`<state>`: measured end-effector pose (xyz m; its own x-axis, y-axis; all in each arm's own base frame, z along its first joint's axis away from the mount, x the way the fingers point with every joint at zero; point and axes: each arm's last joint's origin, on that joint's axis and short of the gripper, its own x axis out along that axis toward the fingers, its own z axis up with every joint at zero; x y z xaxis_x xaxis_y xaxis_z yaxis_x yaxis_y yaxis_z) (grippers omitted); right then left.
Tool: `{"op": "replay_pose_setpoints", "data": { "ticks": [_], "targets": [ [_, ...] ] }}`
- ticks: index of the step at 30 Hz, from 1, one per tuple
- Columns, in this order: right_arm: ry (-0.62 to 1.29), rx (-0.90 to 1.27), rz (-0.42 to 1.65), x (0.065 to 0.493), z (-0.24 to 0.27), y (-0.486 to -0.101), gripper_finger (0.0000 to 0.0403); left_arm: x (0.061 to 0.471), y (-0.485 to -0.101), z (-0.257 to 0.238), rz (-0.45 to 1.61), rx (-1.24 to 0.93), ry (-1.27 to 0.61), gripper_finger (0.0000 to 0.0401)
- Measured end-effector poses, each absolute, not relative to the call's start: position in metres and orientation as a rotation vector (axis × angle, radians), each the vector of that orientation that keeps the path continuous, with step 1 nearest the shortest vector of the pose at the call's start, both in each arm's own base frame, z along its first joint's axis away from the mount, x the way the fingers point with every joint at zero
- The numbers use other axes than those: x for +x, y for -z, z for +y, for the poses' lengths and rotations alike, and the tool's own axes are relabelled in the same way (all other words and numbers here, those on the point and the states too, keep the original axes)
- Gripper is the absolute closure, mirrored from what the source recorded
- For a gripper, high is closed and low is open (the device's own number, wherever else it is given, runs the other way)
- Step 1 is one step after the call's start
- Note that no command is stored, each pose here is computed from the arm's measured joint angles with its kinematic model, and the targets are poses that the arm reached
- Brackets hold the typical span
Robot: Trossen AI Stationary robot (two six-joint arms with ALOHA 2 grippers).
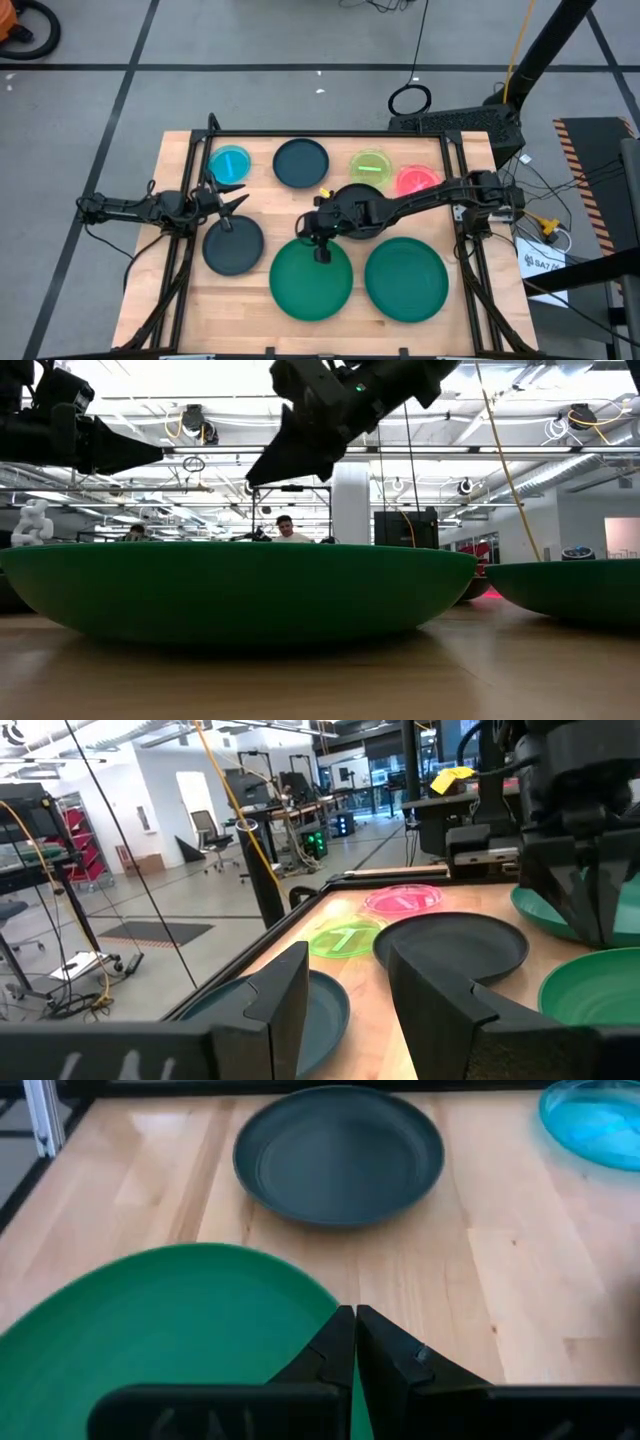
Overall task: Stack plastic plates
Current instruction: Stack the green plate on top of the dark green plate
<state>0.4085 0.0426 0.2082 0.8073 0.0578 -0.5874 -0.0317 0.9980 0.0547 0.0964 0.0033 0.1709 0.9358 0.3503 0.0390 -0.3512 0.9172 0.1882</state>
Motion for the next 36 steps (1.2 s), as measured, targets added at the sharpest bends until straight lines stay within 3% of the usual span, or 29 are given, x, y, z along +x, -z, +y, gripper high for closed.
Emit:
{"op": "replay_pose_setpoints", "data": {
  "ticks": [17, 21, 30, 36],
  "targets": [
    [-0.082, -0.035, 0.89, 0.396, 0.052, -0.186, 0.0381, 0.096, -0.171, 0.003, -0.007, 0.183, -0.36, 0.0254],
    [-0.087, -0.057, 0.889, 0.396, 0.052, -0.186, 0.0343, 0.096, -0.171, 0.003, -0.008, 0.175, -0.36, 0.0254],
    [-0.001, -0.063, 0.885, 0.396, 0.048, -0.186, 0.0208, 0.096, -0.171, 0.003, -0.008, 0.171, -0.36, 0.0254],
    [0.035, -0.014, 0.901, 0.399, 0.041, -0.179, 0.0189, 0.096, -0.171, 0.003, -0.008, 0.172, -0.36, 0.0254]
  ]
}}
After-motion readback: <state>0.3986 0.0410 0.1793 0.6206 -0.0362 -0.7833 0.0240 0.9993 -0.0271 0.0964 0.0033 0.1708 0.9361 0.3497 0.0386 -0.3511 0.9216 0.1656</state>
